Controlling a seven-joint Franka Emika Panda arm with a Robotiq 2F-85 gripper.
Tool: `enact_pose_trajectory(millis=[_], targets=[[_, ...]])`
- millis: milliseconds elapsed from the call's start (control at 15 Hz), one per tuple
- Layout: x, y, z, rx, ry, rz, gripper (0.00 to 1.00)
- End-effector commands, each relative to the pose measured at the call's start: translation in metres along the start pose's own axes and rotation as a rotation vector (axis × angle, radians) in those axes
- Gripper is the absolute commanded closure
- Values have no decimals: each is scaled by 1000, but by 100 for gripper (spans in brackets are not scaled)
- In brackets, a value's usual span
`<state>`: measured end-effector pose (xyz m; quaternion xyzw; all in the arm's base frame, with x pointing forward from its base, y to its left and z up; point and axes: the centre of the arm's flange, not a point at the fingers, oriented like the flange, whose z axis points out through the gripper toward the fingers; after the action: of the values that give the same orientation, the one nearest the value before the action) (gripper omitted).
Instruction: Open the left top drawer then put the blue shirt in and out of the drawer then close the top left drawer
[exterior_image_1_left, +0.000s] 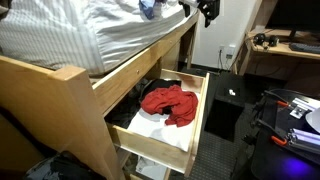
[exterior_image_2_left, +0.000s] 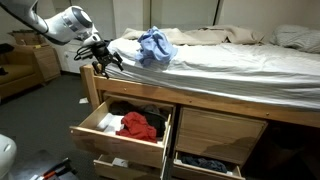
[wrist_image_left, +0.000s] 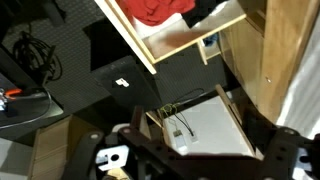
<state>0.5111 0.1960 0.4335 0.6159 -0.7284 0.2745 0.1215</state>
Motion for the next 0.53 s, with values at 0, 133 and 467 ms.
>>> enact_pose_trajectory(millis=[0,133,467], targets=[[5,4,-4,32,9,9,0],[10,10,-4,50,16,12,0],[-16,-16,33,255,115,85,0]])
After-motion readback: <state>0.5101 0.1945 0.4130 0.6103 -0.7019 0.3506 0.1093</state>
